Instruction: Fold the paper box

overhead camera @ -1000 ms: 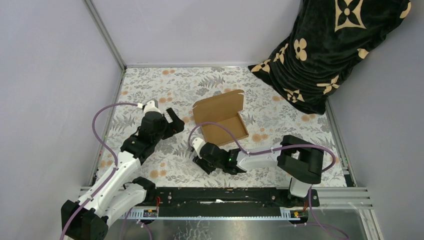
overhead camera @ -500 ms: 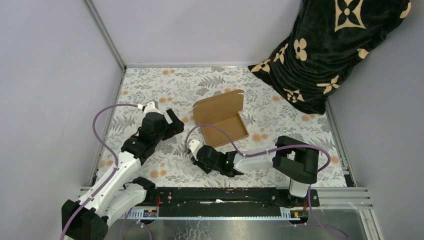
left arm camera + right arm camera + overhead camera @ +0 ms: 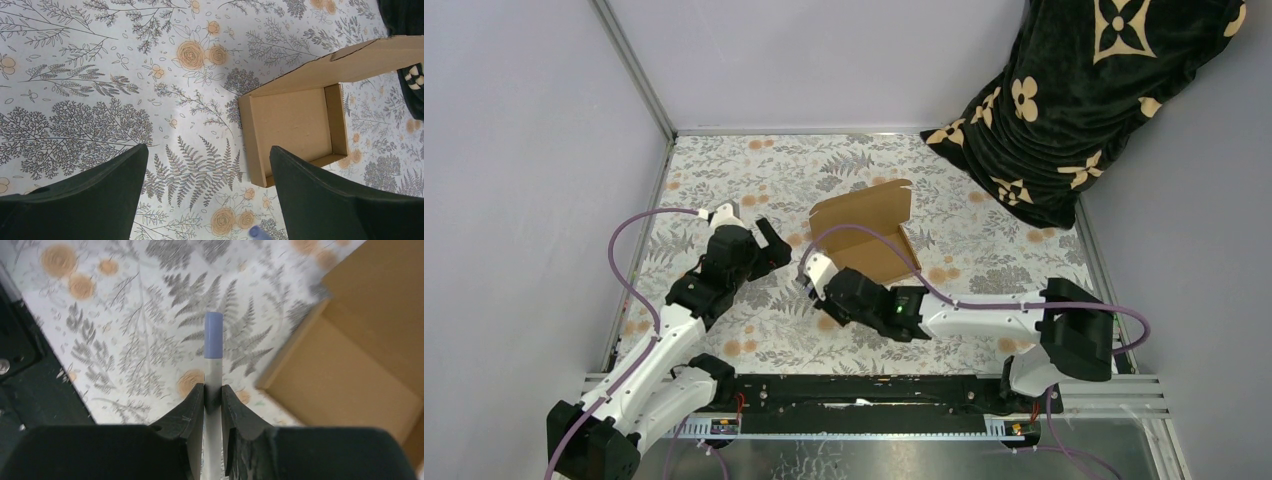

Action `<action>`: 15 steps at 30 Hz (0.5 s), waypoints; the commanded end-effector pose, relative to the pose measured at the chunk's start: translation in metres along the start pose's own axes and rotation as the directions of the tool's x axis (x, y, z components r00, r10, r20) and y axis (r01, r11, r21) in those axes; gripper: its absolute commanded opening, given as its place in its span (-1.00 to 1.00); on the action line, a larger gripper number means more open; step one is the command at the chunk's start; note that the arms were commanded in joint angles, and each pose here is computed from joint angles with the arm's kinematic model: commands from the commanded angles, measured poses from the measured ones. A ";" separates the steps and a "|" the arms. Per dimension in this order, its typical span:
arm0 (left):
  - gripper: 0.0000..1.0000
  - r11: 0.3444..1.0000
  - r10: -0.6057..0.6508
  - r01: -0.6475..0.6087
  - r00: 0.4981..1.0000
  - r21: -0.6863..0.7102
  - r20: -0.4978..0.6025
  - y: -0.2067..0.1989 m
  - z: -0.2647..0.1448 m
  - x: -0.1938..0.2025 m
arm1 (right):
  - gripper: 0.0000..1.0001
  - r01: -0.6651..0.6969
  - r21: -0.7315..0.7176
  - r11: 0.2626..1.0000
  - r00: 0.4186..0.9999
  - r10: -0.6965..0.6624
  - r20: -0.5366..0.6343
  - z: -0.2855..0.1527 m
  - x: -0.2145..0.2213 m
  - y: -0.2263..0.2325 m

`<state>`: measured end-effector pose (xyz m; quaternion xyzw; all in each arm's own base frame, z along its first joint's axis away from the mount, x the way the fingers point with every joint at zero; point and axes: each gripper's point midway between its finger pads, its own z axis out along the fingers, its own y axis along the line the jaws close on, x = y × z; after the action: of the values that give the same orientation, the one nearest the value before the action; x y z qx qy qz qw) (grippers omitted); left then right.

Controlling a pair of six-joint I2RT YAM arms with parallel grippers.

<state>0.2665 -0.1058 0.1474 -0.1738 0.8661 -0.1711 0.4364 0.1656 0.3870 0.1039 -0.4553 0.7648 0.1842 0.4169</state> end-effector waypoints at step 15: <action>0.97 1.000 0.008 -0.008 1.000 0.001 0.023 -0.006 0.010 -0.009 | -0.69 0.034 0.065 0.997 0.999 -0.036 0.039 0.001 -0.026 -0.147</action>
<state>0.2683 -0.1066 0.1401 -0.1733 0.8721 -0.1646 0.4271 0.2916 0.3120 0.1227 -0.4091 0.7872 0.1313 0.4423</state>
